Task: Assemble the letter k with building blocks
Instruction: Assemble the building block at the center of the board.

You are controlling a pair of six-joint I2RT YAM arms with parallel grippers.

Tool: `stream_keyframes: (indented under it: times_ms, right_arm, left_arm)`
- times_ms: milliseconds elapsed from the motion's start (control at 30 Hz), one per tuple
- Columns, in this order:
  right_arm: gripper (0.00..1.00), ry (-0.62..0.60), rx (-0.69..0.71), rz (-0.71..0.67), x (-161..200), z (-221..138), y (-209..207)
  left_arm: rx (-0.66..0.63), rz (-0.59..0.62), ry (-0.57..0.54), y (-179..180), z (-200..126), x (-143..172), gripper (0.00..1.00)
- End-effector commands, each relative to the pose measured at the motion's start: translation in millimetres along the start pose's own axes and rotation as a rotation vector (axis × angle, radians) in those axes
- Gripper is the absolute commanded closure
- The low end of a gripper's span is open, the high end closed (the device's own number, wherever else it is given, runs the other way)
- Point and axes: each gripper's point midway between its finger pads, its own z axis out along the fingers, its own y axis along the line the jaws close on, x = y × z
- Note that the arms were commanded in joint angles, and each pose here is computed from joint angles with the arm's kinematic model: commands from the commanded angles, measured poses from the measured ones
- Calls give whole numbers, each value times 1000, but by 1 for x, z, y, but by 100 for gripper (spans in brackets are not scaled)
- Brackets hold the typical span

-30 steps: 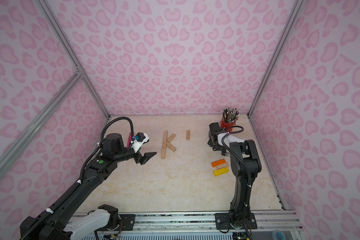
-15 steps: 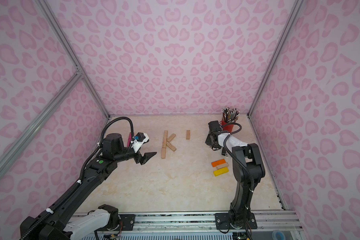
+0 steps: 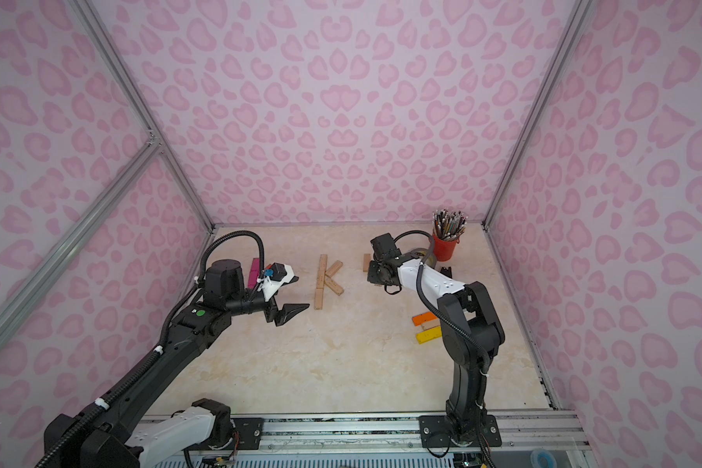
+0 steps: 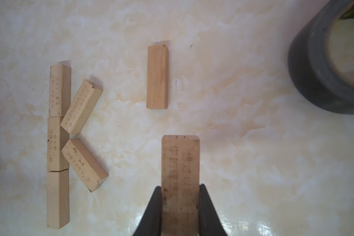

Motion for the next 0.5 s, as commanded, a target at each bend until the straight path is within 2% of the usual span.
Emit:
stream_keyframes:
  times_ms: [0, 467]
  right_arm:
    - [88, 32, 2, -17, 10, 10, 10]
    - [88, 79, 29, -58, 21, 49, 22]
  left_arm:
    - [58, 23, -13, -10, 1, -2, 11]
    - [6, 18, 25, -2, 4, 6, 11]
